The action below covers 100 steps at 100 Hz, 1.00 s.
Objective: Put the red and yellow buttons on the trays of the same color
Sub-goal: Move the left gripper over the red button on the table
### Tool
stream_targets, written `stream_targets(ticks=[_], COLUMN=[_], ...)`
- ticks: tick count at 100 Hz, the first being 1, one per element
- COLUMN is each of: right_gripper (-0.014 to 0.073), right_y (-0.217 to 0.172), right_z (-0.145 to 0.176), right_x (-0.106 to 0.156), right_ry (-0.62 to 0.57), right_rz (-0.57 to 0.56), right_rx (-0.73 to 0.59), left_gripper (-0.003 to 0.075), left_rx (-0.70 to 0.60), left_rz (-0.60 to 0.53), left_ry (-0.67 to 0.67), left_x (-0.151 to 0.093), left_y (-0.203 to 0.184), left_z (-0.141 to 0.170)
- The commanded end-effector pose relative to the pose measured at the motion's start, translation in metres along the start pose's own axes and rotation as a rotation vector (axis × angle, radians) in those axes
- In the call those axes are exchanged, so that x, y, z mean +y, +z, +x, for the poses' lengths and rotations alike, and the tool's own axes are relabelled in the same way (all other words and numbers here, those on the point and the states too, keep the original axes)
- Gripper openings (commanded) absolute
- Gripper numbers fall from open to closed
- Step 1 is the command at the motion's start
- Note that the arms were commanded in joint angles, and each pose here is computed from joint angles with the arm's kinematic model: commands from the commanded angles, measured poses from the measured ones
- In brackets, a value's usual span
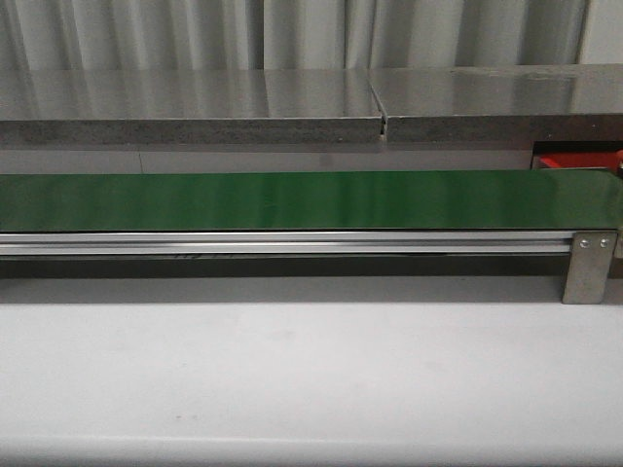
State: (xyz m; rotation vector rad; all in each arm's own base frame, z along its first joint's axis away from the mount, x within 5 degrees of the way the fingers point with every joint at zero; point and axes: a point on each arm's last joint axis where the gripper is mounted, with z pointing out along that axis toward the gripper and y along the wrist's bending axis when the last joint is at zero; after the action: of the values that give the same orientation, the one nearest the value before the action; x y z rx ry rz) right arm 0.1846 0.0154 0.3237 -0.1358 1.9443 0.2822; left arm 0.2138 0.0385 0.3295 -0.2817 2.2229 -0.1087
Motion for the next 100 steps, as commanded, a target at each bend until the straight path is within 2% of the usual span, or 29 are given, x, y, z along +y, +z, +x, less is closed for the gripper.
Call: stream_targets(ticks=[1, 16, 25, 50, 74, 100], right_gripper=[-0.0076, -0.0076, -0.0076, -0.0076, -0.0076, -0.0076], right_y=[-0.006, -0.006, -0.006, -0.006, -0.006, -0.006], right_z=[-0.012, -0.012, -0.012, -0.012, -0.012, -0.012], right_x=[0.000, 0.000, 0.000, 0.000, 0.000, 0.000], right_ry=[-0.007, -0.007, -0.007, -0.007, -0.007, -0.007], right_rz=[0.021, 0.021, 0.021, 0.021, 0.021, 0.021], right_rx=[-0.067, -0.067, -0.067, -0.067, -0.067, -0.067], left_gripper=[0.0111, 0.0366, 0.0456, 0.0476, 0.0575, 0.0567], left_rx=[-0.105, -0.090, -0.084, -0.015, 0.019, 0.117], left_rz=[-0.014, -0.048, -0.067, -0.092, -0.104, -0.088], left_ry=[-0.043, -0.100, -0.121, -0.160, -0.179, -0.166], left_x=[0.004, 0.019, 0.028, 0.050, 0.070, 0.085], left_y=[-0.002, 0.012, 0.020, 0.045, 0.071, 0.112], left_z=[-0.022, -0.035, -0.042, -0.068, -0.099, -0.122])
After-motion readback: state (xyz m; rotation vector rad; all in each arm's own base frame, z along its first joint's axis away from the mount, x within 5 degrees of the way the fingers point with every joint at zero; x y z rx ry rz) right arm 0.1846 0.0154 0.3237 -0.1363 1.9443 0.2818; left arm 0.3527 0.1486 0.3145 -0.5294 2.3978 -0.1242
